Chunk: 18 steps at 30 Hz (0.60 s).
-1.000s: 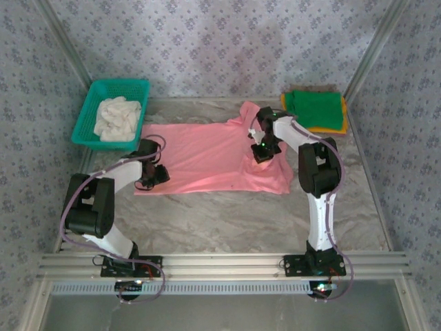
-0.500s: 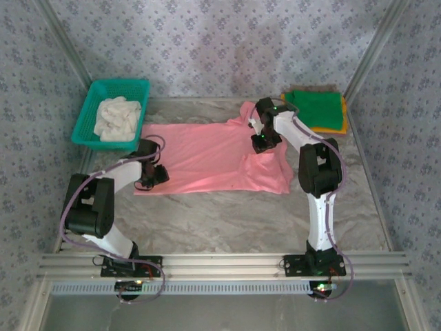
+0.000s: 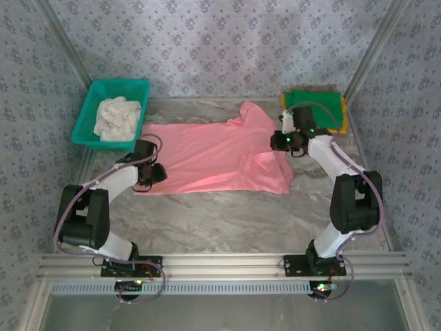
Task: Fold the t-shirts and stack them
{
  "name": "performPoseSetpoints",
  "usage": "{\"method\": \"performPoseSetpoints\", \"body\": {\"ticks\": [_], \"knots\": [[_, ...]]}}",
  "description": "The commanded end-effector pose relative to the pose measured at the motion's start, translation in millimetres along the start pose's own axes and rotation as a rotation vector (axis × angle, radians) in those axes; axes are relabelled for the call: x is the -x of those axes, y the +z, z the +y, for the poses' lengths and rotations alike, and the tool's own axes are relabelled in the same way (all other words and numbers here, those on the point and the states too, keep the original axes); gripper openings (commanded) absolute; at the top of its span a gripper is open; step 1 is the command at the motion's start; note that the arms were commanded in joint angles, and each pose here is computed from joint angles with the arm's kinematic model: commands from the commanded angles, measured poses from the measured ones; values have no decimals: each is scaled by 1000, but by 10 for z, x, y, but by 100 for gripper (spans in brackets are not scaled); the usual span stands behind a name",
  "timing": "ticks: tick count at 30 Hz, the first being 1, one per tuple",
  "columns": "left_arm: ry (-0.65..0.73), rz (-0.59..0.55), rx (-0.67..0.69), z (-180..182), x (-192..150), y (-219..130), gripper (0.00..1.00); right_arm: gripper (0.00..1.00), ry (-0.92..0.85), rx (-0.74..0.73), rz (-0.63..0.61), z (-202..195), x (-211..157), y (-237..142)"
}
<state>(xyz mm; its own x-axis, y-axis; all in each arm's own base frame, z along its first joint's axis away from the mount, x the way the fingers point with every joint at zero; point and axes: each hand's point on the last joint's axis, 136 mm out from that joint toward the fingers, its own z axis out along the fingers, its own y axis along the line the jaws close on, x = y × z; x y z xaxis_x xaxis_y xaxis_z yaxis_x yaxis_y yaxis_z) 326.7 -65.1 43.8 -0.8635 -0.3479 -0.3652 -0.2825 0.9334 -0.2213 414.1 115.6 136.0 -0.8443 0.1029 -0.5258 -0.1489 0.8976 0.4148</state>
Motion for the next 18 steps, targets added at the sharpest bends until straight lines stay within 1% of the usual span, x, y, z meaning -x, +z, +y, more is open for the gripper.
{"method": "performPoseSetpoints", "body": {"ticks": [1, 4, 7, 11, 14, 18], "knots": [[-36, 24, 20, 105, -40, 121, 35, 0, 201, 114, 29, -18, -209, 276], [-110, 62, 37, 244, -116, 245, 34, 0, 302, 116, 72, -137, -422, 427], [-167, 72, 60, 383, -167, 314, 33, 0, 370, 85, 84, -257, -543, 533], [-218, 91, 65, 450, -221, 366, 33, 0, 463, 36, 128, -455, -675, 667], [-251, 98, 64, 473, -275, 338, 33, 0, 561, -15, 130, -667, -811, 655], [-294, 140, 20, 438, -487, 243, 34, 0, 644, -55, 108, -828, -992, 481]]}}
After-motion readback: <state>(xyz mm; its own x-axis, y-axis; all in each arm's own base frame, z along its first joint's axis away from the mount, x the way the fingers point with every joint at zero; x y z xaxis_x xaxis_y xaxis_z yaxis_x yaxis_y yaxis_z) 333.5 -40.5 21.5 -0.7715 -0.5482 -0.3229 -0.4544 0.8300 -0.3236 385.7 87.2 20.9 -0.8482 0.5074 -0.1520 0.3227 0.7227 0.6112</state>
